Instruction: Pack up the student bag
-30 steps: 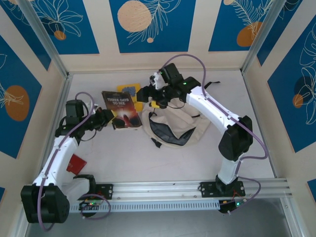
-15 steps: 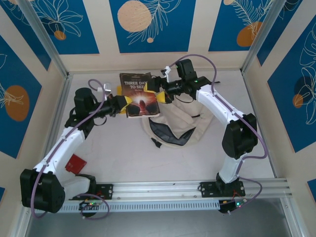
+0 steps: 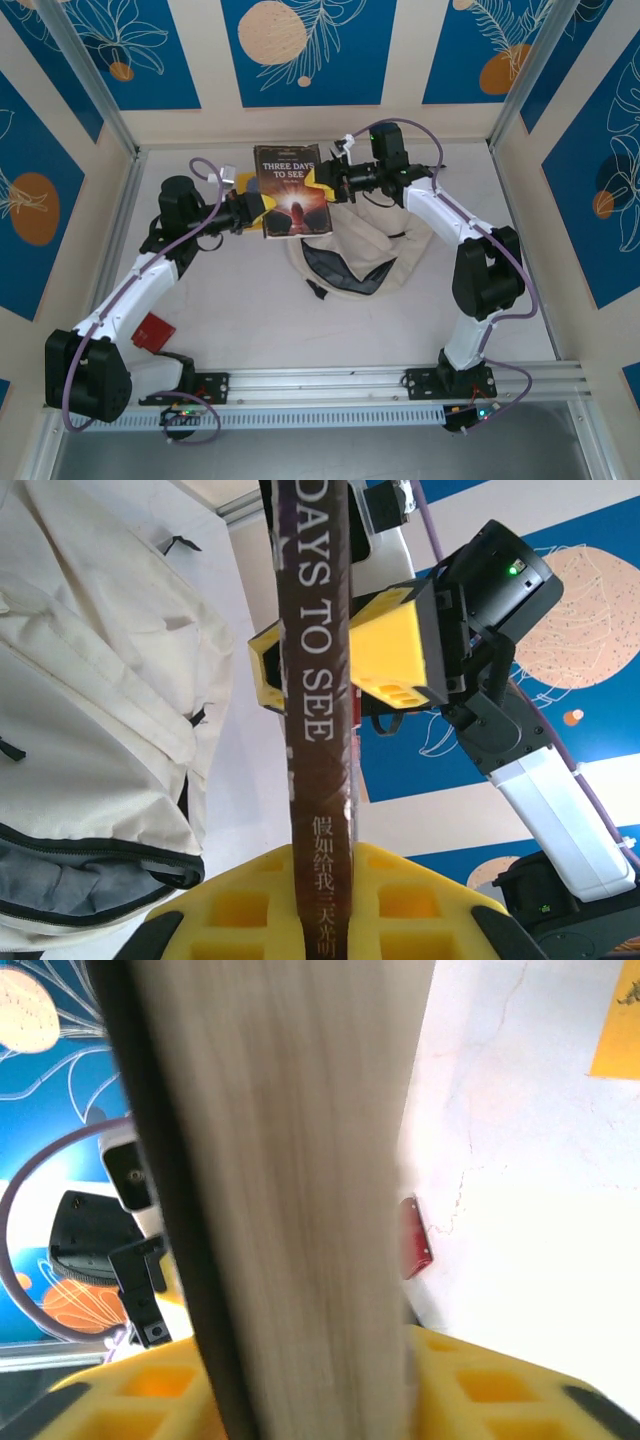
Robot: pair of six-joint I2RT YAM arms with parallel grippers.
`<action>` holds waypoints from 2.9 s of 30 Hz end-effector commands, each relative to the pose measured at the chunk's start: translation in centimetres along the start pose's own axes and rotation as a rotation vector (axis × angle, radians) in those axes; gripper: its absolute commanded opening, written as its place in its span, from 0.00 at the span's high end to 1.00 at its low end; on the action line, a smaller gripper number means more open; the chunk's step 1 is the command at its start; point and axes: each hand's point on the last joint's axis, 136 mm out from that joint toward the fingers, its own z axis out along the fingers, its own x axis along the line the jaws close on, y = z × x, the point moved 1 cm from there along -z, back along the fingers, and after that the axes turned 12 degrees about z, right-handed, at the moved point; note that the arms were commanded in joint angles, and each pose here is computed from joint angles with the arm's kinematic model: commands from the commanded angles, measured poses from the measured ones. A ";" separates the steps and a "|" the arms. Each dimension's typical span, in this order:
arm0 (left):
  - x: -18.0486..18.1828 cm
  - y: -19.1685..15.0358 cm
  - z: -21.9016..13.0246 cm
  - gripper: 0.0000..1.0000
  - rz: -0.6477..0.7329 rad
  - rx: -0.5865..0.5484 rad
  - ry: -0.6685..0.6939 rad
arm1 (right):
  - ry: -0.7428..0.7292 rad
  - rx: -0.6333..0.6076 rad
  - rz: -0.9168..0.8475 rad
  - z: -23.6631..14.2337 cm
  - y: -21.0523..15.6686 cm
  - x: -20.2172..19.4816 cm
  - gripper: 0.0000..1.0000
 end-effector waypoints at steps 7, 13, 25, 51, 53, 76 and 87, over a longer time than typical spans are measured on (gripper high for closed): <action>0.8 0.7 -0.2 0.63 -0.045 -0.086 0.074 | 0.050 -0.133 0.071 -1.8 0.4 1.2 0.89; 3.0 -0.6 -0.4 0.19 -0.119 -0.189 0.207 | 0.030 -0.314 0.170 -3.1 1.4 0.4 0.89; 3.0 -3.0 1.8 0.01 -0.258 -0.370 0.242 | 0.055 -0.469 0.316 -1.5 1.1 -1.9 0.90; 4.7 -3.3 -0.2 1.00 -0.182 -0.547 0.454 | -0.149 -0.396 0.287 -1.3 -1.9 -6.0 0.24; 4.8 -3.2 -1.2 1.00 -0.150 -0.529 0.503 | -0.244 -0.408 0.255 -2.5 -2.3 -7.5 0.20; 4.3 -2.3 -10.1 1.00 0.048 -0.285 0.854 | -0.749 -0.181 0.076 -3.0 -5.2 -14.7 0.41; 3.3 -3.0 -9.7 1.00 0.043 -0.231 0.805 | -0.817 -0.298 0.116 -4.7 -3.6 -14.5 0.90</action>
